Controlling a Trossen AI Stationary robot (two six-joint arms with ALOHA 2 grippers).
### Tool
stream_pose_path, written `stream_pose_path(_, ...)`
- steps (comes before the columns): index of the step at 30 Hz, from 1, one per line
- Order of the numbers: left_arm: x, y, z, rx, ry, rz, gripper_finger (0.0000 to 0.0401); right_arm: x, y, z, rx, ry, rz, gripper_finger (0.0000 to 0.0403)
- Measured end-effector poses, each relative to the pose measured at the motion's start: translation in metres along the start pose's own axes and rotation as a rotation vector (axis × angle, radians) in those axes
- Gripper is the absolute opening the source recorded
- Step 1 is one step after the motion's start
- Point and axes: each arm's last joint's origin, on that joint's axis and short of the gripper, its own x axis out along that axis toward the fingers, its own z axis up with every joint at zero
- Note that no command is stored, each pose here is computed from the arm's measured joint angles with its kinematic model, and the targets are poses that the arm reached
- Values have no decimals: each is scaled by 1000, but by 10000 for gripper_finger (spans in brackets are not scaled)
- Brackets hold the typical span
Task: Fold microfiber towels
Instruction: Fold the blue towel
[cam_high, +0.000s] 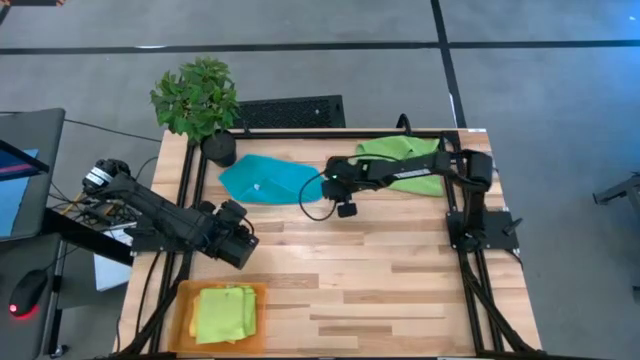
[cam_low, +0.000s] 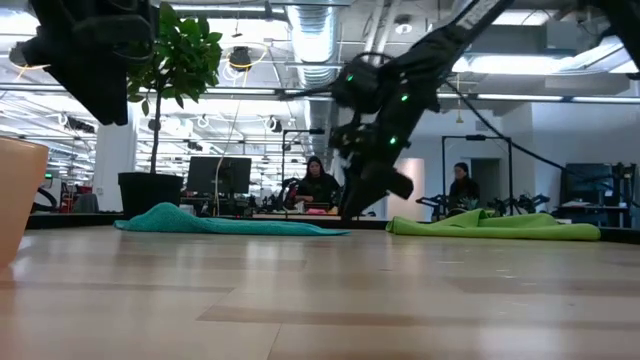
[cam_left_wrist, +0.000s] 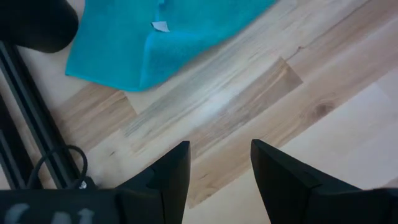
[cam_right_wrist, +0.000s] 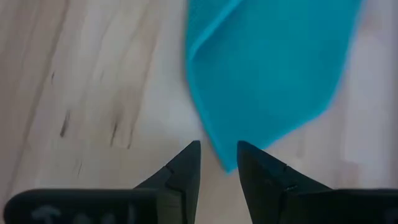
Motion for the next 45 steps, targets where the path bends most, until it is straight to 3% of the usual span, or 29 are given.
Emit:
stream_pose_path(6,0,0,1,4,-29,5,162,9,-8,9,-47,56,29,129)
stream_pose_path(12,0,0,1,-10,-43,7,162,11,-17,9,-37,56,20,129)
stream_pose_path(17,0,0,2,-26,-64,10,162,11,-20,5,-15,28,81,129)
stream_pose_path(45,0,-2,3,-55,-90,-8,162,15,-15,-5,8,53,98,129)
